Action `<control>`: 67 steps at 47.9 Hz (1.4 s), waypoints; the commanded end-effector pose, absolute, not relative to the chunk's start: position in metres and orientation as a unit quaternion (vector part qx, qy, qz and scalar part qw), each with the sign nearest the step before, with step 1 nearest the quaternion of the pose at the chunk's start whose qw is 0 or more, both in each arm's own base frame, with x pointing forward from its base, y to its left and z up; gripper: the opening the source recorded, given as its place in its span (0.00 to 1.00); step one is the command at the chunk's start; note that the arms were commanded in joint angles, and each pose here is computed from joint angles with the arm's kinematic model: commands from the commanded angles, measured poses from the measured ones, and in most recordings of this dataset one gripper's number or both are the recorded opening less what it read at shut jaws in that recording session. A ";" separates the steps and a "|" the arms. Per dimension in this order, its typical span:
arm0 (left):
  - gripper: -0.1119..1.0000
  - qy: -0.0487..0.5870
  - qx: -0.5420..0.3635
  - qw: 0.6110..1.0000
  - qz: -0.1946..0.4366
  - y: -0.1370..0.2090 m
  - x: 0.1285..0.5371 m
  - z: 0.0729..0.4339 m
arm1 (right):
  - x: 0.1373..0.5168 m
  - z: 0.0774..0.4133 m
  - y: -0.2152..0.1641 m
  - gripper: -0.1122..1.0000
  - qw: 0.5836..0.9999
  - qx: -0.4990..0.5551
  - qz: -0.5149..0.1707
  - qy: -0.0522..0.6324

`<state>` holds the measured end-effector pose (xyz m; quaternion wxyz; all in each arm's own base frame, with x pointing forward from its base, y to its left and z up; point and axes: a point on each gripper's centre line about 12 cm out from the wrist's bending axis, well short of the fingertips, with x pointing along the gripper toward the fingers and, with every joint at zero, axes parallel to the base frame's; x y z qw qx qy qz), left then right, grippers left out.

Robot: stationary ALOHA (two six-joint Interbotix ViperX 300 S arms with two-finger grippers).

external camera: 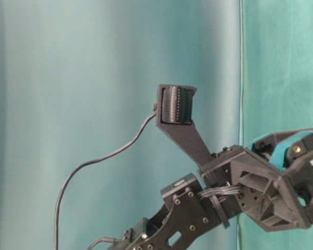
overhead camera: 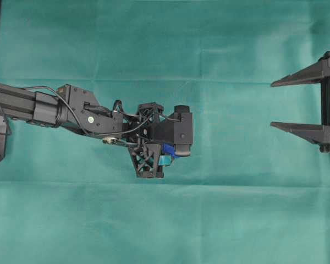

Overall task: Handover the blue block to the right arm after grasping it with the left arm, then place it in the designated position.
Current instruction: 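Lift the blue cube with the left gripper and rotate it upright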

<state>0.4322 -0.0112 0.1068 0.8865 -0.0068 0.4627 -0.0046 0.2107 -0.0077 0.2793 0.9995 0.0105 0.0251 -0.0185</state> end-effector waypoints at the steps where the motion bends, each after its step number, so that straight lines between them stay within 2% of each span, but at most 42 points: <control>1: 0.52 0.435 -0.006 0.900 -0.007 -0.013 0.440 0.133 | 0.213 0.286 -0.008 0.94 1.000 0.011 -0.020 0.017; 13: 0.52 0.419 -0.006 0.908 -0.008 -0.014 0.436 0.168 | 0.213 0.286 -0.008 0.94 1.000 0.011 -0.020 0.018; 30: 0.52 0.359 -0.007 0.933 -0.009 -0.013 0.415 0.255 | 0.213 0.285 -0.009 0.94 1.000 0.011 -0.020 0.020; 45: 0.52 0.327 -0.006 0.945 -0.009 -0.012 0.401 0.317 | 0.213 0.286 -0.009 0.94 1.000 0.011 -0.020 0.019; 59: 0.52 0.306 -0.005 0.952 -0.010 -0.012 0.390 0.353 | 0.213 0.287 -0.009 0.94 1.000 0.011 -0.020 0.019; 67: 0.52 0.304 -0.004 0.953 -0.009 -0.011 0.388 0.358 | 0.214 0.287 -0.009 0.94 1.000 0.011 -0.020 0.021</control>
